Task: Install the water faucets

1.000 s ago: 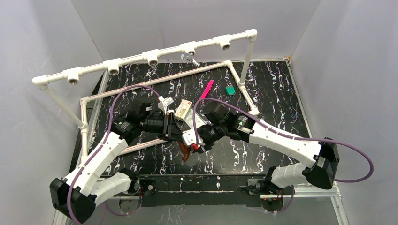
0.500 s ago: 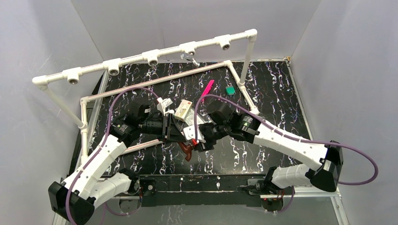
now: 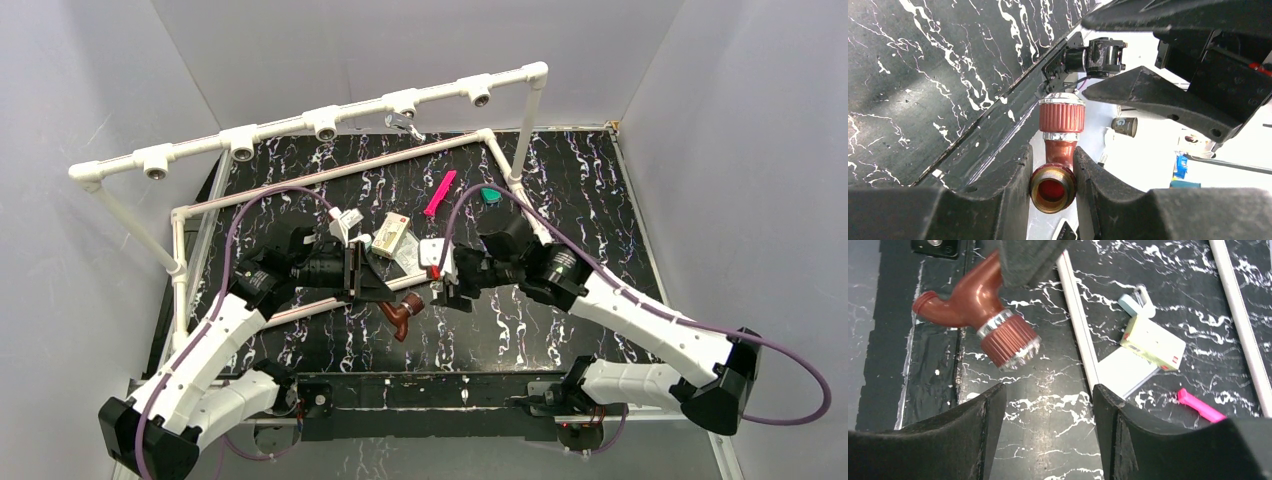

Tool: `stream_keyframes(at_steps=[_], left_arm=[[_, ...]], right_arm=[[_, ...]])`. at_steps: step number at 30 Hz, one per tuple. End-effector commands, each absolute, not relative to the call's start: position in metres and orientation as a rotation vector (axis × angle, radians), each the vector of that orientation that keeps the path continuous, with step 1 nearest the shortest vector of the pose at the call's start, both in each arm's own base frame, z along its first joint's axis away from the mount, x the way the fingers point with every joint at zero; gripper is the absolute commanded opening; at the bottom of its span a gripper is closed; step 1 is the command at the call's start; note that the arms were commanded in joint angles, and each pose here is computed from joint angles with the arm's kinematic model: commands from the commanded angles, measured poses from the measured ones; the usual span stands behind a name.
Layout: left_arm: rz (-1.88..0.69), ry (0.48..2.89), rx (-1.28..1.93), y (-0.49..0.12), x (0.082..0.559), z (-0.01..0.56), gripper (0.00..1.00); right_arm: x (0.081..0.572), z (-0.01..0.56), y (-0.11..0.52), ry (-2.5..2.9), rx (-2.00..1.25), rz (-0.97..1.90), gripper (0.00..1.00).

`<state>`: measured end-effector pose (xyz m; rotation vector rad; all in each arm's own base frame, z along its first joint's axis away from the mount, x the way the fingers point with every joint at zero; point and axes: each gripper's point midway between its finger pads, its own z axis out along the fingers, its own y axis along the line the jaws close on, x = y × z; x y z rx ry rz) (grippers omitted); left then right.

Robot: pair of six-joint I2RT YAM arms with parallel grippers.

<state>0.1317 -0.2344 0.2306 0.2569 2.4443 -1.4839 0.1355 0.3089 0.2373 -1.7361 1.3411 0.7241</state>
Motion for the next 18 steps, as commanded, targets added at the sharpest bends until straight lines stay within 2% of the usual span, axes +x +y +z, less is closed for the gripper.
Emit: stream_keyframes(at_steps=[1, 3, 8, 18], left_arm=[[-1.473, 2.420, 0.231, -0.234, 0.134, 0.233, 0.00], [-1.458, 2.411, 0.208, -0.234, 0.138, 0.233, 0.00], [-1.424, 2.361, 0.130, -0.233, 0.149, 0.236, 0.00], [-1.432, 2.117, -0.034, -0.230, 0.175, 0.266, 0.00]], right_arm=[[0.148, 0.258, 0.305, 1.417, -1.533, 0.752, 0.73], [0.154, 0.261, 0.303, 1.481, -1.437, 0.762, 0.77], [0.166, 0.259, 0.295, 1.650, -1.163, 0.798, 0.98], [0.158, 0.263, 0.297, 1.879, -0.711, 1.069, 0.96]])
